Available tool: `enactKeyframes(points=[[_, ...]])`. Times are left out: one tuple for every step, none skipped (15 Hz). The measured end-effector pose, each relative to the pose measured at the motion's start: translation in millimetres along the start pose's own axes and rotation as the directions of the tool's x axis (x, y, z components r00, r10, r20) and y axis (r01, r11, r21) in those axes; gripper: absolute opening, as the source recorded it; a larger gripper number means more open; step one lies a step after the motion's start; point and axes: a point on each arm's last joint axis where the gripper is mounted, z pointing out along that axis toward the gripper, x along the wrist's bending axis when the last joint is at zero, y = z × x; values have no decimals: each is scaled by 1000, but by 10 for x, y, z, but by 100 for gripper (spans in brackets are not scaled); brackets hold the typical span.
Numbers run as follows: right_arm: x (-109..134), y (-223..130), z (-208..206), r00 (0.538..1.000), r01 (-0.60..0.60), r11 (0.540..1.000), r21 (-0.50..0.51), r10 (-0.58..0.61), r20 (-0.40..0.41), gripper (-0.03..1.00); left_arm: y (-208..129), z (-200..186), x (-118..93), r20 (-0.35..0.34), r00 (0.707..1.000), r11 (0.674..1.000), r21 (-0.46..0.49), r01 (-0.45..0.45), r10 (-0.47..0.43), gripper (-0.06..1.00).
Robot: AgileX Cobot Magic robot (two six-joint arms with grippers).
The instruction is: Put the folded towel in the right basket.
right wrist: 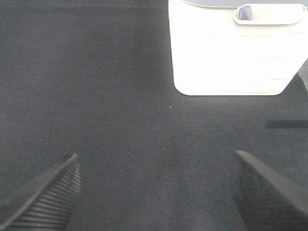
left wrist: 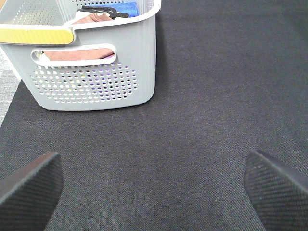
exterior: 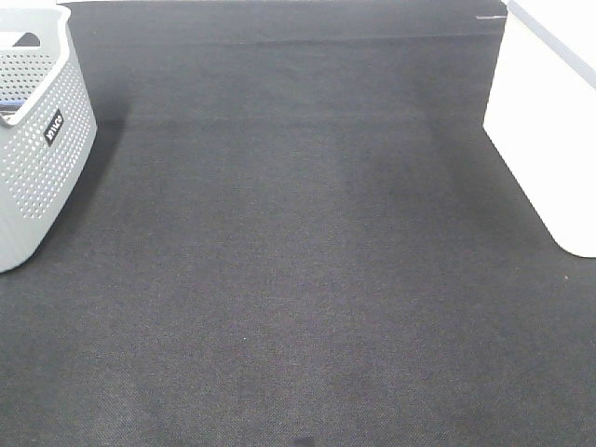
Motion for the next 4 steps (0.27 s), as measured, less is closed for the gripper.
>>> enactKeyframes(points=[[0, 0, 0, 1000, 0, 1000, 0, 0, 0, 80, 0, 0, 0, 0, 1000, 1000, 0, 0, 0, 97], [0, 0, 0, 1000, 0, 1000, 0, 0, 0, 80, 0, 0, 0, 0, 1000, 1000, 0, 0, 0, 97], [0, 0, 0, 1000, 0, 1000, 0, 0, 0, 80, 0, 0, 0, 0, 1000, 1000, 0, 0, 0, 97], [0, 0, 0, 1000, 0, 1000, 0, 0, 0, 80, 0, 0, 0, 0, 1000, 1000, 0, 0, 0, 97]])
